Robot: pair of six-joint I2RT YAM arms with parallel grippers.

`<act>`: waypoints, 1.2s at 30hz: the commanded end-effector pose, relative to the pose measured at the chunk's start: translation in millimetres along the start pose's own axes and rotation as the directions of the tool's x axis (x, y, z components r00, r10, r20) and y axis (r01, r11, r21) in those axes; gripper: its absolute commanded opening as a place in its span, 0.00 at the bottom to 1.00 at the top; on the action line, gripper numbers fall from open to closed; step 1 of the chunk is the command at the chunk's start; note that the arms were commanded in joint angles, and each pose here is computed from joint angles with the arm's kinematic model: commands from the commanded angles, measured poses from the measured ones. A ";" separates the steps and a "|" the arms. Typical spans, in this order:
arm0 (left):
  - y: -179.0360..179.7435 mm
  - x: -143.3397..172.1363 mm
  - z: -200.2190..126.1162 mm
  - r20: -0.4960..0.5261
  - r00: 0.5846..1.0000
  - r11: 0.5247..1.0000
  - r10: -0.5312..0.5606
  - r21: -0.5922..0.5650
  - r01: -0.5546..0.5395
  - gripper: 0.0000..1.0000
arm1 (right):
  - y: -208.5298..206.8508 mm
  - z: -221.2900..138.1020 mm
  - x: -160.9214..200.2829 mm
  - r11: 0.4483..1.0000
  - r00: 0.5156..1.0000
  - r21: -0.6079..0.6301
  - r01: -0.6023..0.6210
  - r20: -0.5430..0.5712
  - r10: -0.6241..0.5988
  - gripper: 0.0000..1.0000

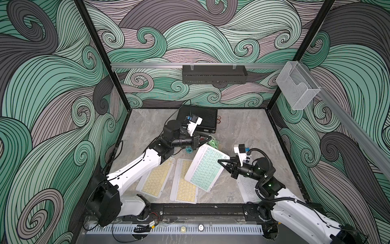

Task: Unplug the wireless keyboard
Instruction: Remove the power cord from the keyboard.

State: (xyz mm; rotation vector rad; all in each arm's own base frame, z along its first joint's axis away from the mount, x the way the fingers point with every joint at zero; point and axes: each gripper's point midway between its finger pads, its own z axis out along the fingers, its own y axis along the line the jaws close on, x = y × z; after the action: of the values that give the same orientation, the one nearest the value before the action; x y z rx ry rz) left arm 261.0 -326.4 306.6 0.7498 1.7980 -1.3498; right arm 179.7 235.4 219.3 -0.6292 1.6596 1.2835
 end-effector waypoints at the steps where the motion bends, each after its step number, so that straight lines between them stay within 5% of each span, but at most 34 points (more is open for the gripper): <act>1: -43.0 -33.8 -1.0 0.062 0.977 0.975 0.202 0.082 -0.206 0.00 | -1.4 2.5 29.1 0.998 0.991 -0.006 -0.061 -0.117 0.060 0.00; 11: -34.8 -37.3 -11.6 0.101 0.962 0.967 0.255 0.001 -0.256 0.00 | -9.4 5.2 32.5 0.996 0.987 0.029 -0.085 -0.131 0.088 0.00; 18: -7.3 -58.0 -22.5 0.193 0.976 0.995 0.104 -0.032 -0.099 0.00 | -9.7 3.4 33.5 0.995 0.985 0.043 -0.092 -0.141 0.097 0.00; 22: -19.2 -65.3 -19.7 0.206 0.977 0.993 0.061 0.089 -0.081 0.00 | -7.3 2.5 31.2 0.995 0.985 0.038 -0.096 -0.137 0.101 0.00; 24: -37.4 -57.1 -9.7 0.160 0.977 0.973 0.142 0.159 -0.167 0.00 | -6.4 2.5 29.1 0.995 0.986 0.037 -0.097 -0.135 0.101 0.00; 29: -43.2 -28.3 7.6 0.032 0.951 0.950 0.306 0.052 -0.308 0.00 | -7.4 4.3 28.2 0.993 0.984 0.044 -0.107 -0.141 0.112 0.00; 36: -24.6 -51.3 -13.7 0.143 0.965 0.975 0.222 -0.061 -0.215 0.00 | -16.0 5.6 36.2 0.990 0.977 0.077 -0.120 -0.166 0.131 0.00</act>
State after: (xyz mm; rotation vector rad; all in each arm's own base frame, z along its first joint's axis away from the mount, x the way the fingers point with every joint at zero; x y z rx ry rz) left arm 268.8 -326.9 304.0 0.8285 1.7652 -1.1601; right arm 185.9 238.6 208.6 -0.6127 1.7512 1.2656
